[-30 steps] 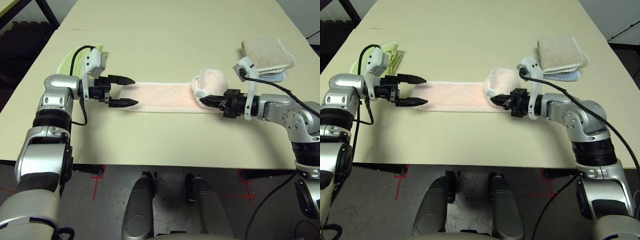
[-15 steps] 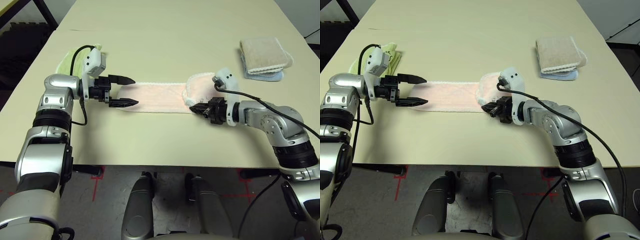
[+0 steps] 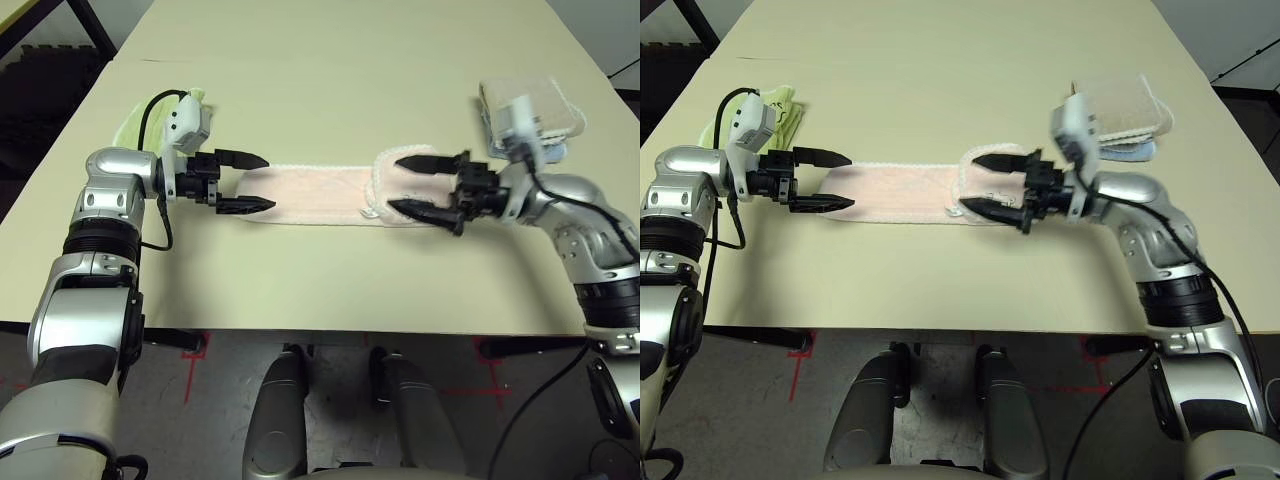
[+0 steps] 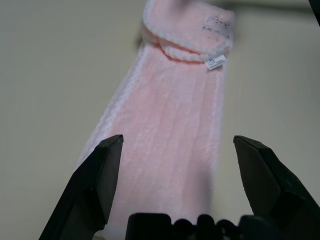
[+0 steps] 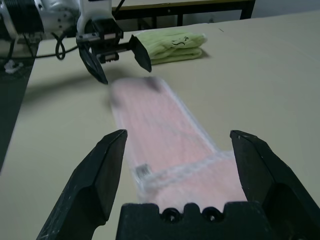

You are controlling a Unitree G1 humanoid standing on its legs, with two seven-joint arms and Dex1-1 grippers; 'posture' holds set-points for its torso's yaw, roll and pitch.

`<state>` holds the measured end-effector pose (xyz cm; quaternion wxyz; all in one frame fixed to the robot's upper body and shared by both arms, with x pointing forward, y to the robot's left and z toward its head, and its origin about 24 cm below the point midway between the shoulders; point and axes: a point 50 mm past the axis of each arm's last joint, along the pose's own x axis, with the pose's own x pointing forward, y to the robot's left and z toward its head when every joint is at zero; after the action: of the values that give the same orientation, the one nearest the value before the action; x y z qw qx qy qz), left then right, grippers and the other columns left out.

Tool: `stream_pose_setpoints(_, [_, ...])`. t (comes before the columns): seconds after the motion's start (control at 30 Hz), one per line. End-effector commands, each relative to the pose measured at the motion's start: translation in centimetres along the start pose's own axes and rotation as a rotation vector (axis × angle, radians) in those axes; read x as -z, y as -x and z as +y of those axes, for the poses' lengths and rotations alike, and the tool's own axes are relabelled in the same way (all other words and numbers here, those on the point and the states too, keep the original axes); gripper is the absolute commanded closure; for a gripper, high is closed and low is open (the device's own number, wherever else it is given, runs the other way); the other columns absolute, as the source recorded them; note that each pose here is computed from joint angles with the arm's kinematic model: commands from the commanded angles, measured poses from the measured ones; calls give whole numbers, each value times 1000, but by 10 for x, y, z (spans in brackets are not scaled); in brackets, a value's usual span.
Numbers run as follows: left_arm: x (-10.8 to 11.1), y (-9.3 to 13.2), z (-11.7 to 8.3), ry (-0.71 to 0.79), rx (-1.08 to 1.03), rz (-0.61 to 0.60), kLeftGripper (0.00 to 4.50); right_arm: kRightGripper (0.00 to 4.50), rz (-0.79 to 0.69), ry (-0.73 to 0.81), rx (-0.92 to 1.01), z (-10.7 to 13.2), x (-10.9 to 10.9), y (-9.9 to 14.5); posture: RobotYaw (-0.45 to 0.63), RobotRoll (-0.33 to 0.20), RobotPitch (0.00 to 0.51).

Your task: Fold the towel and set it aside.

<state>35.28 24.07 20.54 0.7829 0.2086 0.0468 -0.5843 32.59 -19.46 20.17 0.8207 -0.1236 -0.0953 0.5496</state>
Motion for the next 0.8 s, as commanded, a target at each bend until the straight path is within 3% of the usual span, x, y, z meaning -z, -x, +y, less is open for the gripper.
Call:
stream_pose_setpoints(0.03, [2, 3, -3, 4, -9, -4, 0, 32, 36, 57, 36, -11, 13, 20, 82, 0, 201])
stream_pose_setpoints(0.07, [2, 2, -3, 5, -10, -8, 0, 32, 45, 67, 42, -13, 17, 24, 83, 0, 199])
stream_pose_setpoints(0.13, [3, 2, -4, 7, -12, -13, 0, 625, 66, 76, 50, -15, 24, 32, 87, 0, 197])
stream_pose_setpoints(0.17, [3, 2, -4, 8, -13, -15, 0, 200, 67, 72, 61, -16, 26, 35, 88, 0, 196])
stream_pose_setpoints(0.23, [4, 1, -5, 12, -21, -21, 0, 25, 87, 69, 61, -16, 31, 43, 90, 0, 194])
stream_pose_setpoints(0.47, [9, 3, -9, 32, -50, -35, 0, 25, 101, 67, 65, -15, 37, 66, 91, 0, 194])
stream_pose_setpoints(0.8, [7, -1, -9, 33, -47, -38, 0, 25, 88, 66, 6, -14, 37, 52, 104, 0, 193])
